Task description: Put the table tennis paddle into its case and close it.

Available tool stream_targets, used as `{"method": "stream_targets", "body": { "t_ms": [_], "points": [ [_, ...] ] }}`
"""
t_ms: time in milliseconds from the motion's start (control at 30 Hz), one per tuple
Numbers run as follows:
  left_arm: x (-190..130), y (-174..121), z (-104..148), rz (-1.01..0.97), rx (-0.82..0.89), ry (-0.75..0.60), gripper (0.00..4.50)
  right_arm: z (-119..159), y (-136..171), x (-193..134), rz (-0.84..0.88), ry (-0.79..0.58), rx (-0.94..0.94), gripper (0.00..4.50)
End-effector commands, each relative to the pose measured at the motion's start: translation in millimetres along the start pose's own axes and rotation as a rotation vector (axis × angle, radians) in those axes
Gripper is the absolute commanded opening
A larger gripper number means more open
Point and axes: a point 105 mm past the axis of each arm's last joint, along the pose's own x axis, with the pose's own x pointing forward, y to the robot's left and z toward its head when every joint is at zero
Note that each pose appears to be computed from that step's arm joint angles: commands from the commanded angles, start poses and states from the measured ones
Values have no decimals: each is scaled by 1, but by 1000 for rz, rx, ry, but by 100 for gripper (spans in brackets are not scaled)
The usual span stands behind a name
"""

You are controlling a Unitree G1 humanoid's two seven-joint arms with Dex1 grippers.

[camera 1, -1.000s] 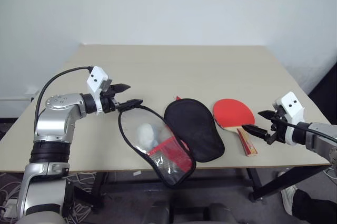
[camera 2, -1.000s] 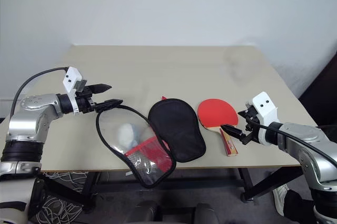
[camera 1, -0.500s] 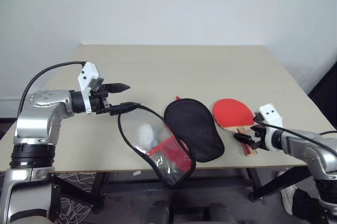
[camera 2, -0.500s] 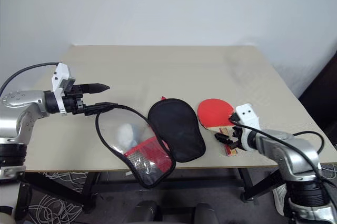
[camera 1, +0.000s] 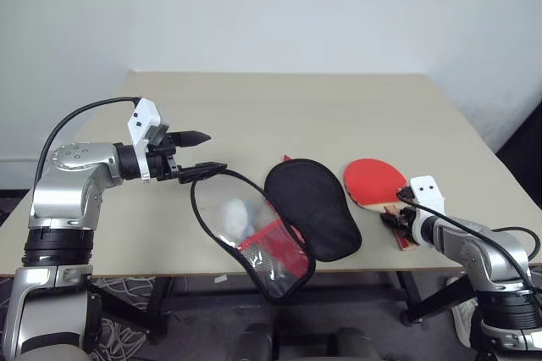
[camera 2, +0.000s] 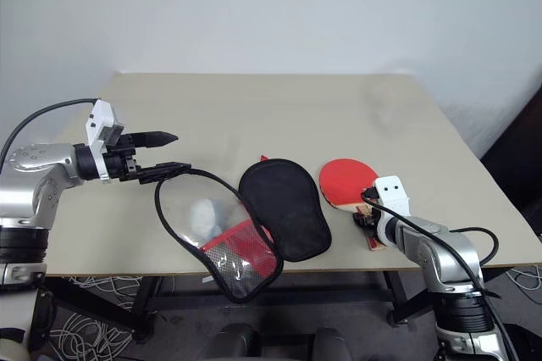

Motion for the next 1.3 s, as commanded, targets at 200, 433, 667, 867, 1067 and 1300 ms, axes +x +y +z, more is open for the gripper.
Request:
{"method": "stream_targets", "body": {
  "t_ms": [200,433,667,867,1067,1300],
  "points": [
    [3,3,14,4,52,-31,450,36,-15,-8,-116,-150,-4,118],
    [4,5,12,5,46,-28,450,92,48,-20,96,-328,-42,118],
    [6,4,9,8,34,-27,450,71,115,-4,210,-205,-119,118],
    [6,5,8,10,24,-24,450,47,149,5,279,-108,-128,118],
    [7,4,8,6,22,-20,450,36,153,14,260,-61,-109,118],
    [6,5,9,9,21,-16,450,27,141,13,218,-39,-112,118]
  ]
}}
